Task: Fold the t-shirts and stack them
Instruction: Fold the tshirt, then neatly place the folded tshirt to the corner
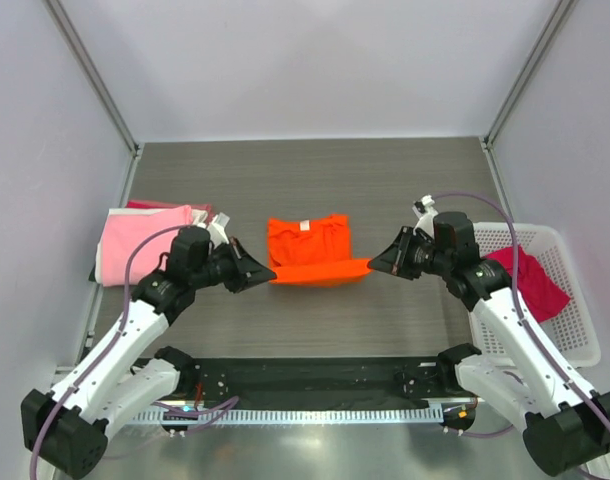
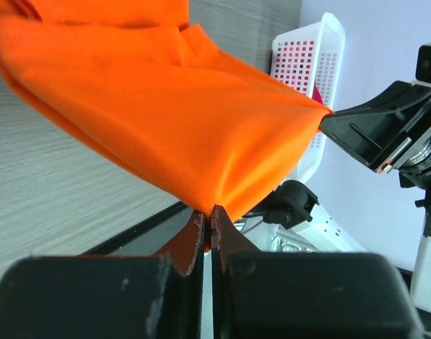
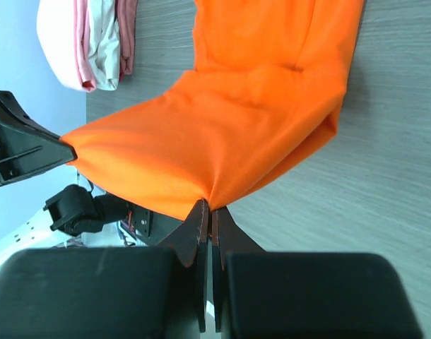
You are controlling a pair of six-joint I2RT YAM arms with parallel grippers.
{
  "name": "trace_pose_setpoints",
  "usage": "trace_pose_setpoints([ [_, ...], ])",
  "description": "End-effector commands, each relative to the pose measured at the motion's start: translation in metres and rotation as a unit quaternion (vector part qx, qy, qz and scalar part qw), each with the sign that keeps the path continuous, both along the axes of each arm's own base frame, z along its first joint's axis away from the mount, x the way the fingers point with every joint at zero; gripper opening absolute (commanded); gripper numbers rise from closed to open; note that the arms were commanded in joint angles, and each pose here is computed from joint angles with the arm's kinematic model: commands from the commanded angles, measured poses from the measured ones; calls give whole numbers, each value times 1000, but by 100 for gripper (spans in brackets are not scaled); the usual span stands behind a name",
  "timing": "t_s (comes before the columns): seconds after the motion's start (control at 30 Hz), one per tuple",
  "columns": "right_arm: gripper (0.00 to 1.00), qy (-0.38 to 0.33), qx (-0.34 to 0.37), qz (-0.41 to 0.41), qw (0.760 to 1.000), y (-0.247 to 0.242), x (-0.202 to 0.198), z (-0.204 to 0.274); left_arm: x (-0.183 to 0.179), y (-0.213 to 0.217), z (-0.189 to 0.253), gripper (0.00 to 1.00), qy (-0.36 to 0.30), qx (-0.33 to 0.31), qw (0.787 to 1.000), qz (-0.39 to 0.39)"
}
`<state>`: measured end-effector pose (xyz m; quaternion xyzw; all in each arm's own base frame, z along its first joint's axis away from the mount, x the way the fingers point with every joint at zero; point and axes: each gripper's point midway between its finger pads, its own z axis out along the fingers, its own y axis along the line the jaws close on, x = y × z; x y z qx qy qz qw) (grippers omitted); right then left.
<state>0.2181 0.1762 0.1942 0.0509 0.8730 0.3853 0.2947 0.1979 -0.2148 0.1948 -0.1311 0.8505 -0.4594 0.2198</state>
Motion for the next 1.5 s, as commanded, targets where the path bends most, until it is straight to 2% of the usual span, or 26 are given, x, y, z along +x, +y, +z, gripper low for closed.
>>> trace_pose_setpoints([
  [0.0, 1, -2, -8, -11, 1000, -6, -4, 13, -5, 6, 2, 0, 13, 7, 1000, 14],
  [0.27, 1, 5, -58, -35, 998, -11, 30, 5, 22, 5, 1, 0, 21, 37, 999, 33],
  [0.47, 1, -7, -83, -49, 995, -8, 75, 7, 62, 14, -3, 0, 28, 59, 996, 68],
  [0.63, 1, 13, -95, -54, 994, -1, 117, -6, 98, 23, -5, 0, 28, 75, 993, 91],
  [0.7, 1, 4, -87, -58, 994, 1, 136, 2, 119, 26, -10, 0, 35, 79, 991, 101],
  [0.77, 1, 23, -85, -53, 995, 6, 153, -15, 144, 31, -5, 0, 21, 85, 990, 114],
  [0.83, 1, 41, -85, -60, 994, 8, 174, -30, 168, 35, -27, 0, 43, 111, 985, 126],
  [0.87, 1, 35, -77, -60, 995, 11, 187, -28, 185, 35, -21, 0, 33, 107, 985, 129],
  [0.9, 1, 39, -75, -64, 994, 10, 194, -33, 199, 32, -42, 0, 53, 115, 984, 125],
  [1.0, 1, 50, -59, -78, 994, 7, 226, -48, 237, 21, -64, 1, 72, 100, 986, 115],
  [1.03, 13, 51, -56, -79, 994, 7, 234, -53, 245, 17, -69, 9, 76, 93, 987, 109],
  [1.07, 39, 54, -55, -80, 994, 10, 246, -60, 253, 13, -73, 29, 77, 87, 988, 102],
  [1.1, 58, 55, -61, -86, 993, 8, 252, -63, 262, 13, -78, 75, 80, 93, 987, 105],
  [1.13, 79, 53, -64, -90, 992, 7, 256, -65, 266, 15, -80, 85, 78, 98, 986, 111],
  [1.17, 81, 53, -68, -90, 992, 5, 256, -67, 267, 17, -79, 95, 74, 102, 985, 117],
  [1.2, 90, 47, -75, -100, 991, 1, 255, -64, 268, 19, -78, 99, 65, 107, 985, 119],
  [1.23, 91, 31, -77, -98, 992, 1, 256, -61, 264, 25, -73, 100, 55, 116, 983, 129],
  [1.37, 90, 21, -86, -84, 993, -5, 227, -72, 247, 40, -56, 99, 22, 151, 979, 132],
  [1.43, 88, 10, -82, -87, 993, -6, 216, -71, 234, 59, -59, 99, 12, 208, 968, 137],
  [1.47, 88, 13, -87, -90, 992, -8, 205, -85, 224, 65, -53, 99, 2, 230, 963, 138],
])
